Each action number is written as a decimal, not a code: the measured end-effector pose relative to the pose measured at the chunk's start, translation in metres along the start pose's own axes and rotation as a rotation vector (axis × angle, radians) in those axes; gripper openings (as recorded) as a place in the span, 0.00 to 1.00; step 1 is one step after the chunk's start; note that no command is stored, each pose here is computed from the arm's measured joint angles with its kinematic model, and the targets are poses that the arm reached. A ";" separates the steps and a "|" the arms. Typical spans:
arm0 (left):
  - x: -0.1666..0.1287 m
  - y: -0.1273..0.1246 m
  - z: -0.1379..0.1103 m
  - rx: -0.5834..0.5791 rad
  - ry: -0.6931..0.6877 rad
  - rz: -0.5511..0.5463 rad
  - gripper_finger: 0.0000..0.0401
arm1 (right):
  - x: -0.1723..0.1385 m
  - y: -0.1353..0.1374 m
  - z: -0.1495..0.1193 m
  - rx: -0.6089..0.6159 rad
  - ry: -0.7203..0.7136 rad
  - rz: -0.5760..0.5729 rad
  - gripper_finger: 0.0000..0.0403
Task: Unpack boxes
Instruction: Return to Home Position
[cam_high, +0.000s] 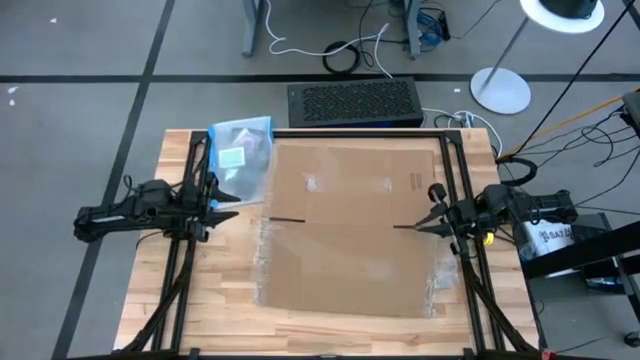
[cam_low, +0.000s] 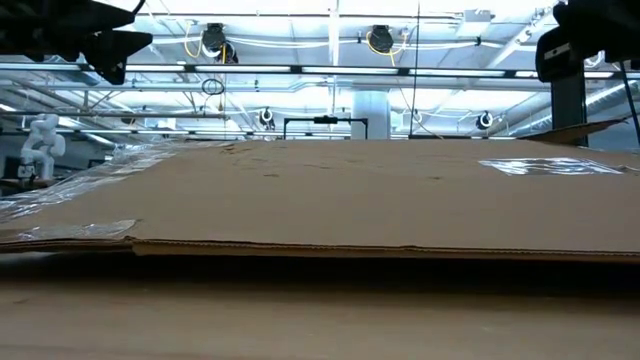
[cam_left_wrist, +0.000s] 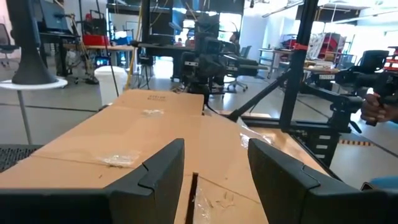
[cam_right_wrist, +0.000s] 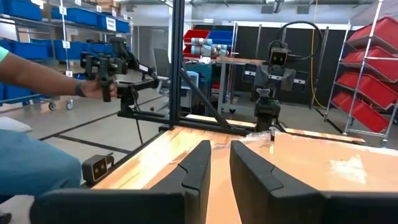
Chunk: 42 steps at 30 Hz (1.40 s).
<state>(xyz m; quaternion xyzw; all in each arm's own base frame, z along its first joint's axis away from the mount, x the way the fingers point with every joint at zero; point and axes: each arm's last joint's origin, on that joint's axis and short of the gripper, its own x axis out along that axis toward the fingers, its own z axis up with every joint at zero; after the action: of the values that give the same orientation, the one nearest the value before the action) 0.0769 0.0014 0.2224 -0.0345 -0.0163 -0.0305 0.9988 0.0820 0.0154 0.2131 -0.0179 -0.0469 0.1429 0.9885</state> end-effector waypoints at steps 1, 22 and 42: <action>0.000 0.000 0.000 0.000 -0.001 0.001 0.46 | 0.000 0.000 0.000 0.000 0.000 0.000 0.13; 0.000 0.000 0.000 0.001 -0.002 0.002 0.46 | 0.000 0.000 -0.001 0.028 0.007 0.000 0.13; 0.000 0.000 0.000 0.002 -0.002 0.002 0.46 | 0.000 0.000 -0.001 0.028 0.007 -0.001 0.13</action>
<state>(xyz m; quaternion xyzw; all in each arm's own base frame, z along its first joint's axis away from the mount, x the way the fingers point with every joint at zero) 0.0769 0.0014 0.2226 -0.0336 -0.0171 -0.0296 0.9988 0.0822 0.0154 0.2125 -0.0044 -0.0413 0.1432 0.9888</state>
